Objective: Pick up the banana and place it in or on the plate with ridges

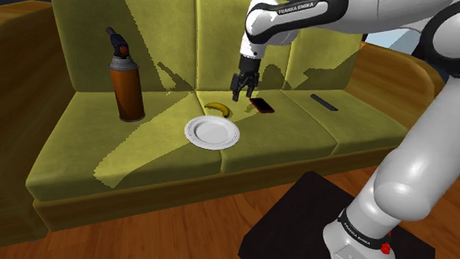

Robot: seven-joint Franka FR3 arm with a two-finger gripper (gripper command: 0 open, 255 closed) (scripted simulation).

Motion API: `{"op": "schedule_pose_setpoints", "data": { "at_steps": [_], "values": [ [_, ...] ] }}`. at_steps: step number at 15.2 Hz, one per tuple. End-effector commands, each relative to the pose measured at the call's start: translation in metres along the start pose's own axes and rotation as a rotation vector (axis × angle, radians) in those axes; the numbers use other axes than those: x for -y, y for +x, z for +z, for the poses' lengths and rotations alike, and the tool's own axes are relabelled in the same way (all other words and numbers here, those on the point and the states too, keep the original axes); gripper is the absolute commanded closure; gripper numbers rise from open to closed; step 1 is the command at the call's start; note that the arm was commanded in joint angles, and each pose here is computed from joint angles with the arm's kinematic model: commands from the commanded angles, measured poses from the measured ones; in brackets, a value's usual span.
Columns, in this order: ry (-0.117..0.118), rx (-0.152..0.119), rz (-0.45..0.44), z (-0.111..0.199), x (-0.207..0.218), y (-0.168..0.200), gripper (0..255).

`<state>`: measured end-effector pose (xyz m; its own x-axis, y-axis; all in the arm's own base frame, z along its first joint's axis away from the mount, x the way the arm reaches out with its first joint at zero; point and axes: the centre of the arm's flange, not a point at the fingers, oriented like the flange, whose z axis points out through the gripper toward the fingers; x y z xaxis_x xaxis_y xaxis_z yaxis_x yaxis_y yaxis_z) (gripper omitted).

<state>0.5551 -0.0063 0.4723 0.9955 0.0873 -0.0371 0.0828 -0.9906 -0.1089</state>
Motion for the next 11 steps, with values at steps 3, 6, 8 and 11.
{"op": "schedule_pose_setpoints", "data": {
  "at_steps": [3, 6, 8, 11],
  "values": [
    [0.004, -0.007, -0.006, 0.020, -0.014, 0.049, 0],
    [0.006, -0.011, -0.011, 0.033, -0.022, 0.085, 0],
    [0.008, -0.014, -0.013, 0.041, -0.027, 0.109, 0],
    [0.009, -0.015, -0.014, 0.054, -0.028, 0.115, 0]
  ]
}}
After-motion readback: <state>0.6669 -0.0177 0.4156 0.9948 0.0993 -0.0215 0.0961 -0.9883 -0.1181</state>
